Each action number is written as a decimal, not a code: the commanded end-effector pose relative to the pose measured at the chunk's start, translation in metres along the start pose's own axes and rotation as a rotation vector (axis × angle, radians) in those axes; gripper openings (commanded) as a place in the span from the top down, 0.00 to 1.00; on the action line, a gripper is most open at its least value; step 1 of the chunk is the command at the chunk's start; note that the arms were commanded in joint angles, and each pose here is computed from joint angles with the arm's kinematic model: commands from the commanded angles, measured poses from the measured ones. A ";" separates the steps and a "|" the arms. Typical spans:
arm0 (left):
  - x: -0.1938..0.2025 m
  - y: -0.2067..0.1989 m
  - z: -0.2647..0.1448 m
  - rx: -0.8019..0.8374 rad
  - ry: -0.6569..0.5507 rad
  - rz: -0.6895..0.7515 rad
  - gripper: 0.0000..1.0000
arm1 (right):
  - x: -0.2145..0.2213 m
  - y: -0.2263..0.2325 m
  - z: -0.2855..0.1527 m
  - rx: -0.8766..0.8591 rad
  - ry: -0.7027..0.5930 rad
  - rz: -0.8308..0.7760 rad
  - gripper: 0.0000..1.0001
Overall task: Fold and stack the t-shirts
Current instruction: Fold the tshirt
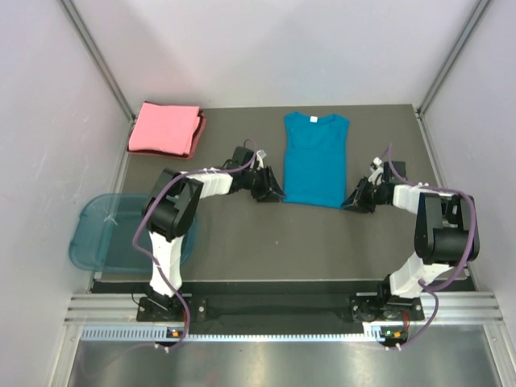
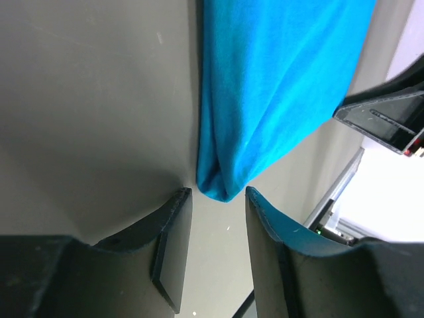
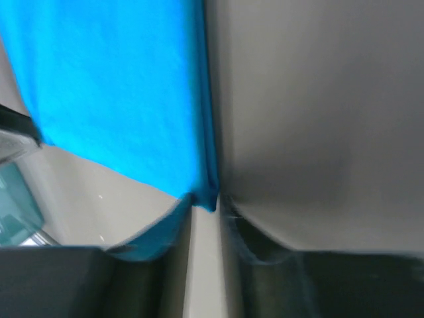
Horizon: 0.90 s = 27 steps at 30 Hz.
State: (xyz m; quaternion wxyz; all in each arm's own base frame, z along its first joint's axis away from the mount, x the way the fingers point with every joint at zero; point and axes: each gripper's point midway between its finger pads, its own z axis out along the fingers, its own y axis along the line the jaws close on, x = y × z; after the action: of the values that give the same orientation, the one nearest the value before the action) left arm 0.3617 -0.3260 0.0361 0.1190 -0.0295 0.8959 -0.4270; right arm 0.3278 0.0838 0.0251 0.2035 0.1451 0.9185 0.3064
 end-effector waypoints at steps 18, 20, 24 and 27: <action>0.014 -0.009 -0.002 0.080 -0.123 -0.077 0.45 | 0.006 -0.002 -0.006 0.019 -0.014 -0.058 1.00; 0.012 -0.005 0.001 0.077 -0.130 -0.083 0.45 | 0.004 -0.002 -0.007 0.018 -0.019 -0.060 1.00; 0.013 0.005 0.011 0.063 -0.117 -0.105 0.45 | 0.004 -0.001 -0.007 0.009 -0.017 -0.062 1.00; 0.009 0.007 0.015 0.064 -0.118 -0.104 0.47 | 0.006 -0.003 -0.006 0.008 -0.009 -0.058 1.00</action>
State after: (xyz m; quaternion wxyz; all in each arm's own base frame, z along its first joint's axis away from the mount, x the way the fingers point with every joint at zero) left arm 0.3502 -0.3379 0.0414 0.1448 -0.0894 0.8609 -0.4795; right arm 0.3203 0.0803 0.0198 0.2051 0.1336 0.9241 0.2936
